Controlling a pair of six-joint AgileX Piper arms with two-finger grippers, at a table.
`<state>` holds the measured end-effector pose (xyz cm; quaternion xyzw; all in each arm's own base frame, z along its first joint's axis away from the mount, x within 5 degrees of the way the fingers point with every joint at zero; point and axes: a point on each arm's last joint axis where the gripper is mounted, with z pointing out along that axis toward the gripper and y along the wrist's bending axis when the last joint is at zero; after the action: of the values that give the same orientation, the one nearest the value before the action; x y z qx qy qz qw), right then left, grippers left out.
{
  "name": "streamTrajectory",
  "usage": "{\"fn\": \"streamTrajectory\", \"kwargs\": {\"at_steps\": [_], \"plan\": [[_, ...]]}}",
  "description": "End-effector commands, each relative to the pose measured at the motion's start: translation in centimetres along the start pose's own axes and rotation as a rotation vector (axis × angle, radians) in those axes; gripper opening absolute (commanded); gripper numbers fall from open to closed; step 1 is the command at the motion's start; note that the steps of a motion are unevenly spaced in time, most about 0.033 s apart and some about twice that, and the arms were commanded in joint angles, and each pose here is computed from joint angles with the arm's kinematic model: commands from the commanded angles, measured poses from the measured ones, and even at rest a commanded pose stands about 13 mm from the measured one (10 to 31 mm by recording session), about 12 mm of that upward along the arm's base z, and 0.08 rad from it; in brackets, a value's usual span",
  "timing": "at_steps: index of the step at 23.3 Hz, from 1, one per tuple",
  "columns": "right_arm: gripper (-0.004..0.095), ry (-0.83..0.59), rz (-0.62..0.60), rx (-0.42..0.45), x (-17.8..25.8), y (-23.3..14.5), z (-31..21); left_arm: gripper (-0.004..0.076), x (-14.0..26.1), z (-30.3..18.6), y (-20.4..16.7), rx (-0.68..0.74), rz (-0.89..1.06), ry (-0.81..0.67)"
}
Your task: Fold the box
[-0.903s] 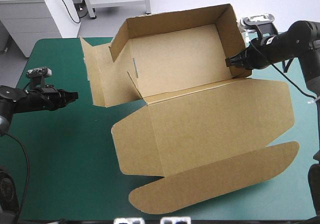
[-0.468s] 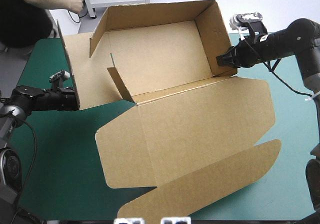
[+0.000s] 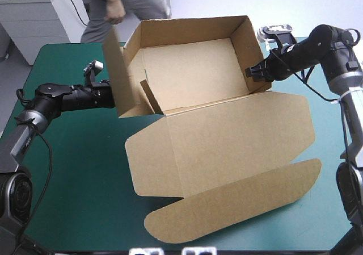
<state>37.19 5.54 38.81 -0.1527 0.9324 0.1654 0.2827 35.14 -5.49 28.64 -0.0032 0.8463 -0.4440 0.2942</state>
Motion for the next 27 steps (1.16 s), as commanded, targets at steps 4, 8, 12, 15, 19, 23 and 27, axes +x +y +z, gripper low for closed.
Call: {"fn": "streamTrajectory", "kwargs": {"at_steps": [4,8,12,15,19,23,27], "plan": [[-0.0013,-0.136,-0.002,0.062,-1.1,0.4,-2.8,-0.0009,-1.0,-0.7,-4.3,0.185,-0.024,-0.065],[-0.0013,-0.125,-0.005,0.104,-1.0,0.0,-2.8,-0.0009,-0.6,-0.1,-5.0,0.214,-0.021,-0.042],[-0.0012,-0.106,-0.017,0.167,-0.8,-0.6,-2.8,-0.0009,-0.6,0.1,-6.1,0.293,-0.042,-0.043],[-0.0012,-0.103,-0.021,0.177,-0.8,-0.7,-2.8,-0.0008,-0.6,-0.1,-6.6,0.345,-0.035,-0.048],[-0.0012,-0.097,-0.026,0.190,-0.7,-0.8,-2.8,-0.0008,-0.6,-0.2,-6.8,0.371,-0.044,-0.047],[-0.0012,-0.091,-0.026,0.192,-0.7,-0.8,-2.8,0.0028,-1.0,-0.4,-7.1,0.413,-0.067,-0.086],[-0.0013,-0.073,-0.034,0.211,-0.5,-1.0,-2.9,0.0292,-1.2,-0.5,-7.3,0.439,-0.086,-0.102]]}}
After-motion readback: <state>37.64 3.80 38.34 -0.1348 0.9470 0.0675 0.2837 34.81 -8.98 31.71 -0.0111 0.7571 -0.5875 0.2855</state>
